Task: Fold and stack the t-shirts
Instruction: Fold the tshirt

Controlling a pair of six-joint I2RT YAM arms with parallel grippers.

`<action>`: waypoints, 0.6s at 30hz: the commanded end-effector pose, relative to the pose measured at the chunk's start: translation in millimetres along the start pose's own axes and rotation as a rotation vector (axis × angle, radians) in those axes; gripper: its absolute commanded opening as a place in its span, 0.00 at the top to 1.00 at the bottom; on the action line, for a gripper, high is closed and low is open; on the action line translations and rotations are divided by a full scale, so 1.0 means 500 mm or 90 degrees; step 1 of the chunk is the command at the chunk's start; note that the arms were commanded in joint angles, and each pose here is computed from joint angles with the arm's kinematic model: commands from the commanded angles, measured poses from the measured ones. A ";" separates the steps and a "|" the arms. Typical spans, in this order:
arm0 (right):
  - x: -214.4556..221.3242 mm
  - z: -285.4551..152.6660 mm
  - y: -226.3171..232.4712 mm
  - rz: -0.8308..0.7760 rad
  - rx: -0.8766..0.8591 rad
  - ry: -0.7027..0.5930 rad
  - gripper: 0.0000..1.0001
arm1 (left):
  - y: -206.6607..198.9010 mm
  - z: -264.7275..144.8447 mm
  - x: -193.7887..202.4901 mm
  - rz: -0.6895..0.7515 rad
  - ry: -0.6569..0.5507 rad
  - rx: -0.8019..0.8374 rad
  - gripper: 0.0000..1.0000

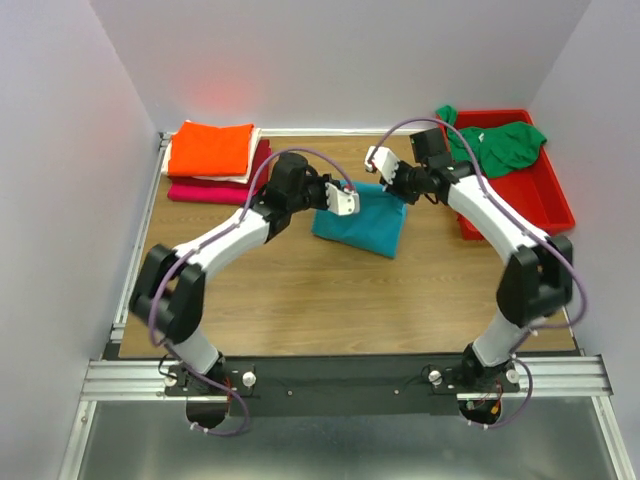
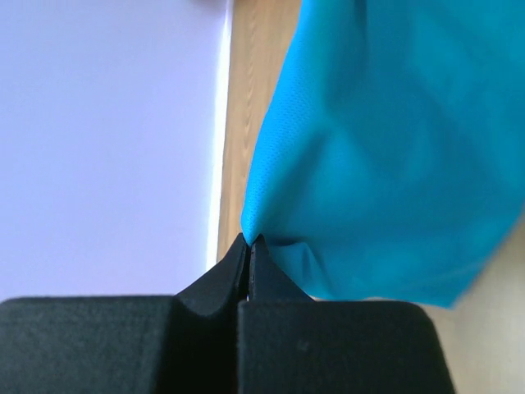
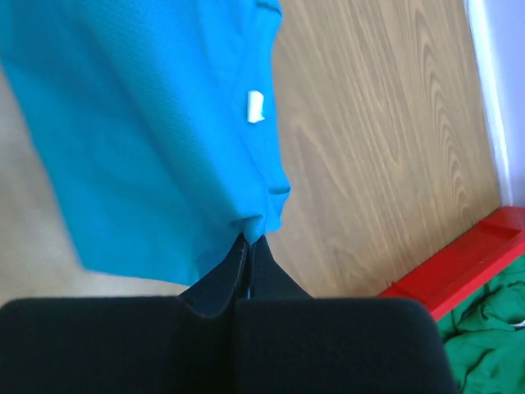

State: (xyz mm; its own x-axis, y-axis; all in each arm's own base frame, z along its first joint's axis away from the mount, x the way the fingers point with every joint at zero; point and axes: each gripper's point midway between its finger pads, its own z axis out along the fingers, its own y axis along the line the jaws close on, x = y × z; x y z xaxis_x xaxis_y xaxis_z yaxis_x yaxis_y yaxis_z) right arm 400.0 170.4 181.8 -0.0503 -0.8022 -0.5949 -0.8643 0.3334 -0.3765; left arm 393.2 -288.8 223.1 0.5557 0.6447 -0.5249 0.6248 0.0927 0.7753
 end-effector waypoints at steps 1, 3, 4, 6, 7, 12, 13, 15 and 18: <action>0.028 0.072 -0.113 0.054 0.097 0.029 0.99 | 0.008 0.101 0.094 -0.040 0.017 0.004 1.00; 0.075 0.132 -0.128 0.080 0.092 0.070 1.00 | 0.009 0.136 0.116 -0.057 0.020 0.010 1.00; 0.088 0.143 -0.135 0.096 0.093 0.075 1.00 | 0.029 0.151 0.113 -0.060 0.016 0.003 1.00; 0.111 0.157 -0.152 0.117 0.095 0.080 0.99 | 0.002 0.188 0.142 -0.073 0.026 0.028 1.00; 0.119 0.159 -0.151 0.124 0.091 0.080 1.00 | 0.011 0.197 0.141 -0.070 0.023 0.027 1.00; 0.160 0.174 -0.136 0.139 0.075 0.100 1.00 | -0.005 0.223 0.163 -0.064 0.026 0.052 1.00; 0.155 0.172 -0.134 0.142 0.075 0.095 1.00 | -0.005 0.223 0.165 -0.065 0.027 0.053 1.00; 0.153 0.175 -0.128 0.148 0.069 0.089 1.00 | -0.003 0.219 0.170 -0.062 0.027 0.053 1.00; 0.154 0.181 -0.127 0.160 0.068 0.088 1.00 | -0.010 0.215 0.176 -0.059 0.030 0.059 1.00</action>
State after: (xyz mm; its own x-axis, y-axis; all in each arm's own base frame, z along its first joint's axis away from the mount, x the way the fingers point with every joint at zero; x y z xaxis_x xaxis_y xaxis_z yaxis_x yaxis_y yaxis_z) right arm 491.0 130.1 91.2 -0.3187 -0.7677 -0.5560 -0.7796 0.5459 -0.3069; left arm 498.6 -317.0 133.6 0.4520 0.6827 -0.5741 0.7181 0.1033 0.6883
